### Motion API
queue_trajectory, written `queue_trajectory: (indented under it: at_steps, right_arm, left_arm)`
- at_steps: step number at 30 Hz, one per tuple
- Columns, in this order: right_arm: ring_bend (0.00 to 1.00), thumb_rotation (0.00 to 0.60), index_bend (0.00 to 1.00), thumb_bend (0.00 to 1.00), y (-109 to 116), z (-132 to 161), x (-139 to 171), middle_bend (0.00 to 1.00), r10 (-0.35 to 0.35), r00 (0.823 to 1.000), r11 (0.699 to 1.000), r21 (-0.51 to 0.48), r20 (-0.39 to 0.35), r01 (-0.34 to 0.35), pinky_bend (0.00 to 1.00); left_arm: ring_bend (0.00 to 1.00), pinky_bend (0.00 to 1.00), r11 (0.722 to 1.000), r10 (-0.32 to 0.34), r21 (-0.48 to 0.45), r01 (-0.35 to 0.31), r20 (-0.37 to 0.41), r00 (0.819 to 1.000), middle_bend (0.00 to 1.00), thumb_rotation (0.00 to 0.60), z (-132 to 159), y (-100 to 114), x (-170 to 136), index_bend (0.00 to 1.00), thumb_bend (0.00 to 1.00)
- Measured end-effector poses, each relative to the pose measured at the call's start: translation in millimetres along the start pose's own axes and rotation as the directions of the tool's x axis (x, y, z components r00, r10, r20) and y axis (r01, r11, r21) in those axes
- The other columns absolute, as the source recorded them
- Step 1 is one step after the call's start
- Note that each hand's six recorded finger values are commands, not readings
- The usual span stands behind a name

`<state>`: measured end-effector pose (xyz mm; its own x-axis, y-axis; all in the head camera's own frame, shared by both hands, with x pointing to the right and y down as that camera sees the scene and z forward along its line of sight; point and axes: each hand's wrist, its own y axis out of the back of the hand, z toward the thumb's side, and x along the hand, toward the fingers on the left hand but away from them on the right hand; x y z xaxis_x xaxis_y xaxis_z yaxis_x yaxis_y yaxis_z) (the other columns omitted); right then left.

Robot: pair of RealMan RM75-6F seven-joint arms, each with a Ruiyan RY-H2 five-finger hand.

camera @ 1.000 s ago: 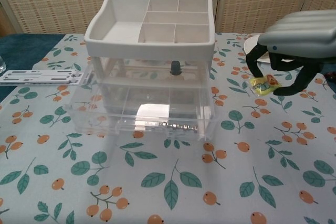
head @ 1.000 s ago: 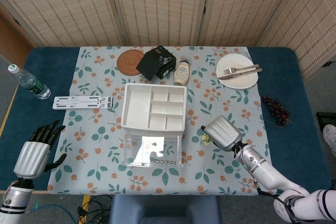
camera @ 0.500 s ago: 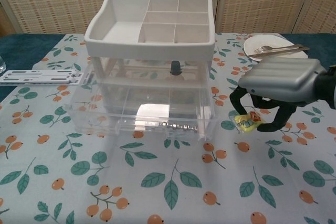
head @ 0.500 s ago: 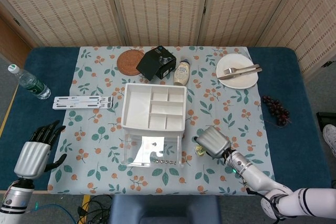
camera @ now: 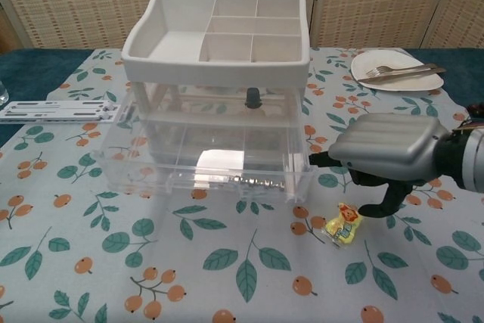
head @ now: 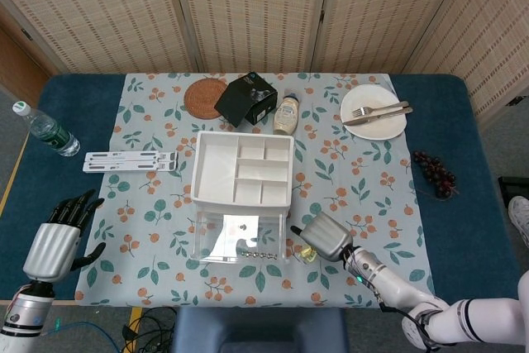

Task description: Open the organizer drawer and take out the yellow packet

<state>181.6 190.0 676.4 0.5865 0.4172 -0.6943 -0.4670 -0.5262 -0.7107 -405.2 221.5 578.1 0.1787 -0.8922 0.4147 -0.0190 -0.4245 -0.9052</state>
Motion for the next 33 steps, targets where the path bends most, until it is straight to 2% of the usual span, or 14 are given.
queue_trajectory:
  at_steps: [7, 11, 13, 16, 22, 24, 28, 30, 33]
  right_arm:
    - [1.0, 0.6, 0.13, 0.31, 20, -17, 18, 0.98, -0.077, 0.995, 0.997, -0.018, 0.064, 0.078, 1.0]
    - [1.0, 0.6, 0.27, 0.4, 36, -39, 41, 0.96, -0.141, 0.979, 0.989, -0.028, 0.148, 0.147, 1.0]
    - [1.0, 0.6, 0.31, 0.41, 42, -48, 52, 0.95, -0.167, 0.968, 0.984, -0.03, 0.187, 0.175, 1.0]
    - [0.97, 0.6, 0.33, 0.43, 50, -63, 71, 0.92, -0.201, 0.946, 0.976, -0.032, 0.255, 0.216, 1.0]
    - [0.81, 0.6, 0.33, 0.43, 55, -91, 109, 0.79, -0.25, 0.883, 0.957, -0.039, 0.399, 0.288, 0.99]
    - [0.74, 0.6, 0.33, 0.43, 53, -100, 122, 0.74, -0.257, 0.858, 0.949, -0.052, 0.445, 0.312, 0.96]
    - [0.57, 0.6, 0.32, 0.43, 45, -117, 144, 0.58, -0.252, 0.814, 0.939, -0.071, 0.523, 0.336, 0.81]
    - [0.51, 0.6, 0.28, 0.43, 40, -121, 150, 0.52, -0.245, 0.8, 0.935, -0.083, 0.547, 0.344, 0.76]
    - [0.49, 0.6, 0.26, 0.43, 30, -128, 160, 0.49, -0.232, 0.78, 0.929, -0.107, 0.581, 0.355, 0.75]
  left_arm:
    - [0.14, 0.15, 1.0, 0.007, -0.001, -0.007, 0.0, 1.0, 0.09, 0.6, -1, 2, 2, 0.14, 0.25]
    - [0.14, 0.15, 1.0, 0.011, 0.0, -0.011, 0.002, 1.0, 0.09, 0.6, -1, 3, 3, 0.14, 0.25]
    - [0.14, 0.15, 1.0, 0.014, -0.001, -0.014, 0.006, 1.0, 0.09, 0.6, 1, 3, 5, 0.14, 0.25]
    - [0.14, 0.15, 1.0, 0.017, -0.004, -0.017, 0.011, 1.0, 0.09, 0.6, 3, 2, 7, 0.14, 0.25]
    - [0.14, 0.15, 1.0, 0.018, -0.001, -0.018, 0.013, 1.0, 0.09, 0.6, 4, 2, 10, 0.14, 0.25]
    - [0.14, 0.15, 1.0, 0.019, -0.002, -0.019, 0.014, 1.0, 0.09, 0.6, 5, 2, 10, 0.14, 0.25]
    - [0.14, 0.15, 1.0, 0.022, -0.003, -0.022, 0.011, 1.0, 0.09, 0.6, 5, 3, 11, 0.14, 0.25]
    - [0.14, 0.15, 1.0, 0.023, -0.005, -0.023, 0.008, 1.0, 0.09, 0.6, 4, 3, 11, 0.14, 0.25]
    - [0.14, 0.15, 1.0, 0.02, -0.003, -0.02, 0.009, 1.0, 0.09, 0.6, 5, 2, 11, 0.14, 0.25]
